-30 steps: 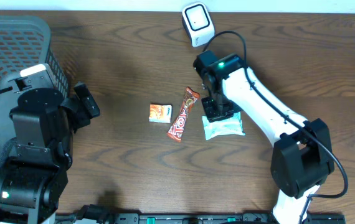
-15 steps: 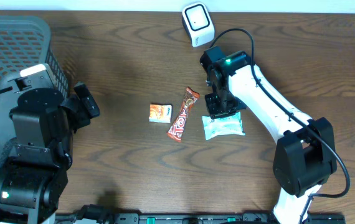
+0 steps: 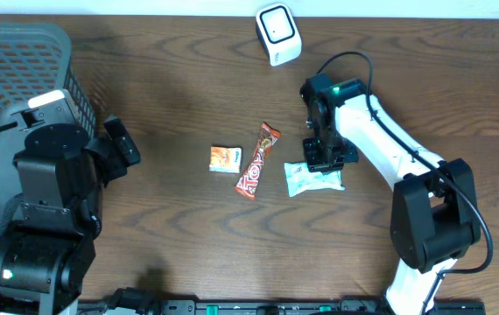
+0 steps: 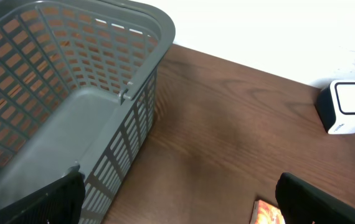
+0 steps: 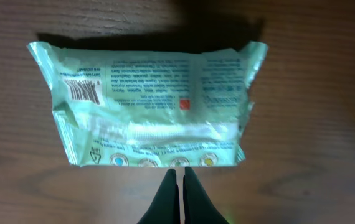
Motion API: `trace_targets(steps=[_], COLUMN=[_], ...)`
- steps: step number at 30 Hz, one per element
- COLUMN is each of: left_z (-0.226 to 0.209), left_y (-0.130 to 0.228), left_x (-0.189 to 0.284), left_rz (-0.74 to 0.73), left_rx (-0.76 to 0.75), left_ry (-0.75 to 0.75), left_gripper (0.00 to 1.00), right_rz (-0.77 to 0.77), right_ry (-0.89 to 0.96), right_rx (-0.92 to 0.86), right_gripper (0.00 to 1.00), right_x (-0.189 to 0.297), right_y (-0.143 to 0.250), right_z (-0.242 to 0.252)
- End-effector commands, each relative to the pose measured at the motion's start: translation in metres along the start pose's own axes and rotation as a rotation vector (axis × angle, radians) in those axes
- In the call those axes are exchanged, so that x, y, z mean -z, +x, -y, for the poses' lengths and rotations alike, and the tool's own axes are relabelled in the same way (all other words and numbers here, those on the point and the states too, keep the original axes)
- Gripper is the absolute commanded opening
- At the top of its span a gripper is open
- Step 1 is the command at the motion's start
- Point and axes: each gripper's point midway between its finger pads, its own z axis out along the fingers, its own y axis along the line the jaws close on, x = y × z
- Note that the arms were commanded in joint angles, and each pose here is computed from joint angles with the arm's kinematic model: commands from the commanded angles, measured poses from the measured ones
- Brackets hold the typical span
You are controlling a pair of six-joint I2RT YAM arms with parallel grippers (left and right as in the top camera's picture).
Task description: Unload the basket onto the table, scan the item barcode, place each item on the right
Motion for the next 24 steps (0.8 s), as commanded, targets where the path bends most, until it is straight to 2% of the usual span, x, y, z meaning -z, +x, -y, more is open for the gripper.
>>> trace_targets(steps=[1,9,24], left_z=[-0.003,-0.003,-0.003], left_y=[-0.002,-0.002,-0.002], left_x=[0.002,0.002,0.002], left_rz=[0.008,0.008,0.008], left_rx=[-0.012,-0.012,-0.012], left_ry=[-0.012,-0.012,-0.012], left_gripper=[0.98,0.98,0.98], right_rz=[0.002,0.034,0.060], right_ry=[-0.020,-0.108,-0.255], right_rx=[-0.009,-0.005,0.010], right_gripper=[0.01,0.01,0.01], right_x=[-0.013,-0.038,-0.045], right_y=[-0.001,-0.005,-0.013], right_z=[-0.004,-0.018,-0.044])
